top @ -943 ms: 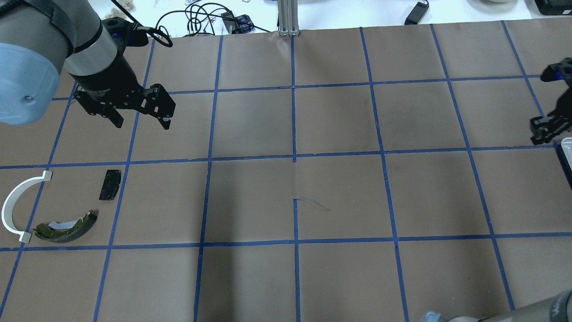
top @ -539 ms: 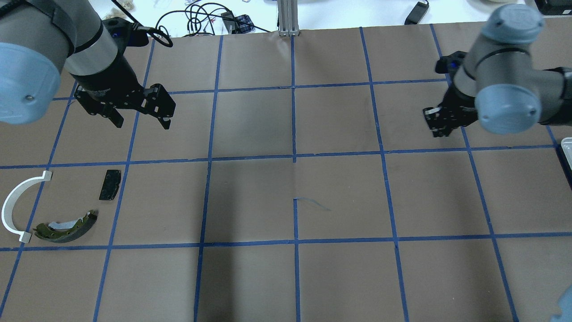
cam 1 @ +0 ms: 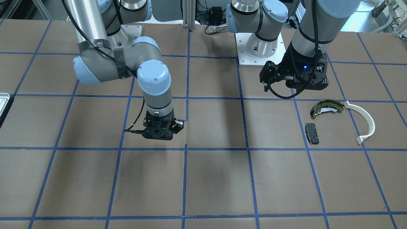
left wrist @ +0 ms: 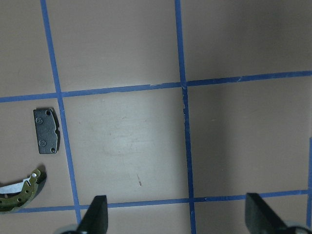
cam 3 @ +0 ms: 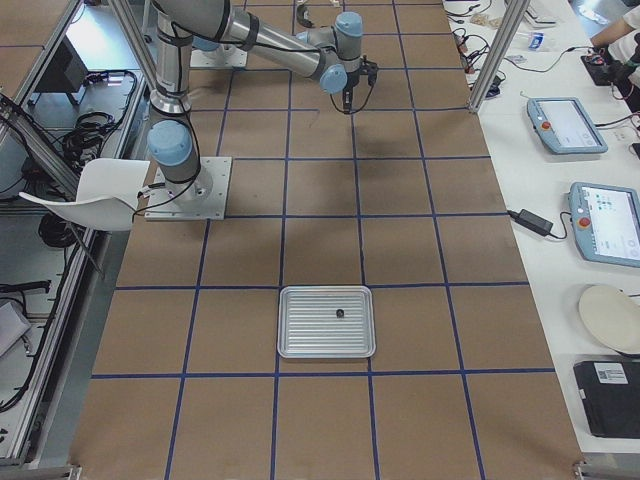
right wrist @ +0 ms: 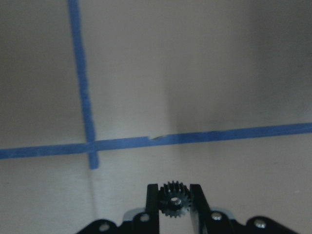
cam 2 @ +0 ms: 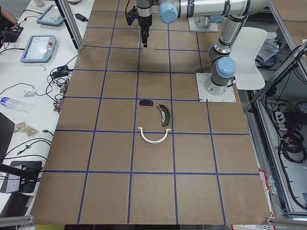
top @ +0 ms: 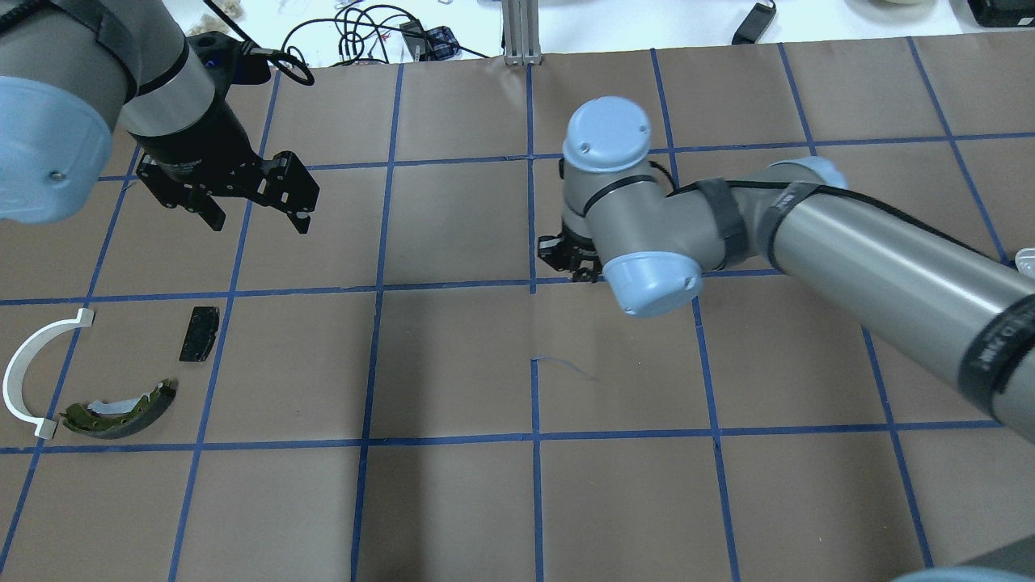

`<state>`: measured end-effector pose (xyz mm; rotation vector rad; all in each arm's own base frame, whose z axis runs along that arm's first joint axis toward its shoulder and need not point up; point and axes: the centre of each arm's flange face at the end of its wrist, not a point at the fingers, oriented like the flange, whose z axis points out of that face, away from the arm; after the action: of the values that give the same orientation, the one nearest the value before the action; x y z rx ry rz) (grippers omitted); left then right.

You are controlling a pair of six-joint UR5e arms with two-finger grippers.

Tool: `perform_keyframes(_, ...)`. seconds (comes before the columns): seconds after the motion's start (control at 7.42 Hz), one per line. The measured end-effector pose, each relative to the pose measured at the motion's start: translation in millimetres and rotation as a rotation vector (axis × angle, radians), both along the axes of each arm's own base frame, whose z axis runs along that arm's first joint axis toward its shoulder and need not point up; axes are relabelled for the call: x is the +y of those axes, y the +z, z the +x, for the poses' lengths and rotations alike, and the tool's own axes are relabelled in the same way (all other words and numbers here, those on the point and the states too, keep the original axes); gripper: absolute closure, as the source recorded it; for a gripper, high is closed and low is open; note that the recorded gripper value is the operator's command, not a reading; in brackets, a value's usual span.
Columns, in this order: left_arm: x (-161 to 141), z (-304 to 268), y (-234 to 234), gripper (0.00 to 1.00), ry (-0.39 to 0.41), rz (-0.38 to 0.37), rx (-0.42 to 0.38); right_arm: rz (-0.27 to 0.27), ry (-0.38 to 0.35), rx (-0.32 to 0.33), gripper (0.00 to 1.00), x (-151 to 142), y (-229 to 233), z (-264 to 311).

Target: Place bearing gear from tray to pile

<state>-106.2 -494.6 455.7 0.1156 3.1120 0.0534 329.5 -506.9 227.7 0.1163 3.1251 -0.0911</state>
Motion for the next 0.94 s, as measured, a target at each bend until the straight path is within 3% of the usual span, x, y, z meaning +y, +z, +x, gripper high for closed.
perform_keyframes(0.13, -1, 0, -2, 0.00, 0.000, 0.003, 0.000, 0.006, 0.017, -0.013, 0.74, 14, -12, 38)
perform_keyframes(0.27, -2, 0, -3, 0.00, 0.000, 0.006, 0.001, 0.009, 0.047, -0.025, 0.16, 25, -20, 64)
perform_keyframes(0.4, -2, 0, -4, 0.00, 0.001, 0.006, 0.003, 0.011, 0.072, -0.027, 0.00, 34, -24, 78)
perform_keyframes(0.67, -3, 1, -4, 0.00, 0.003, 0.007, 0.002, -0.010, 0.102, -0.031, 0.00, 28, -13, 76)
perform_keyframes(0.94, -6, 1, -8, 0.00, 0.003, 0.013, 0.002, -0.035, 0.124, -0.026, 0.00, -7, 30, 7)
